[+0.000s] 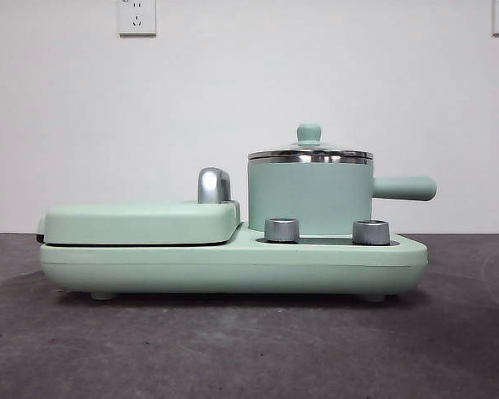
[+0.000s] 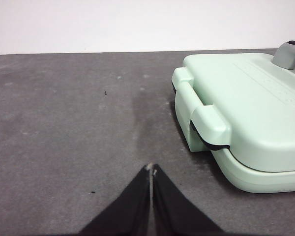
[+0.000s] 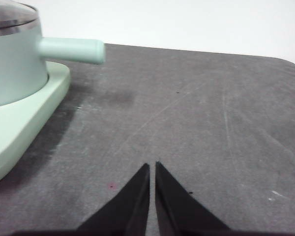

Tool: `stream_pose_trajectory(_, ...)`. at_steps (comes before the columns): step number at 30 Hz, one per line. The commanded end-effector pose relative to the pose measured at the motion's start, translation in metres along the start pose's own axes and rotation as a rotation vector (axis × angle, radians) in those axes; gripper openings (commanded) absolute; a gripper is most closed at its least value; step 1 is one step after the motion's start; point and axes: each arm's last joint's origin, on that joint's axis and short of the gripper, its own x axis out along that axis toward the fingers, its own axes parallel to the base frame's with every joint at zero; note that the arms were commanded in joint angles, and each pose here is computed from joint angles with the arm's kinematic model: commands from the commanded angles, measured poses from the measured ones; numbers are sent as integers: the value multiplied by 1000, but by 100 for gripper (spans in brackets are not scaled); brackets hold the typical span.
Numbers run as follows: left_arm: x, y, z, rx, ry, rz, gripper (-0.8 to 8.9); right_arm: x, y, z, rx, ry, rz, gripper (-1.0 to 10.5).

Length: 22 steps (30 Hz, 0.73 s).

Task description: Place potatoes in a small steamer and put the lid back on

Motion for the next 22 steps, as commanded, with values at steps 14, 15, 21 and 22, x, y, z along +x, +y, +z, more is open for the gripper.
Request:
stream_pose_trajectory(14,2,0,-7,11,24,1,5,0,-1,-1,-9,-7,-14,17)
stream_pose_trajectory(15,2,0,-7,11,24,1,5,0,-1,-1,-9,-7,-14,17)
stream_pose_trajectory(21,2,0,-7,11,24,1,5,0,-1,-2,-8,11,-13,17)
stream_pose_trajectory(22,2,0,-7,11,24,1,5,0,-1,-2,-8,11,-13,17)
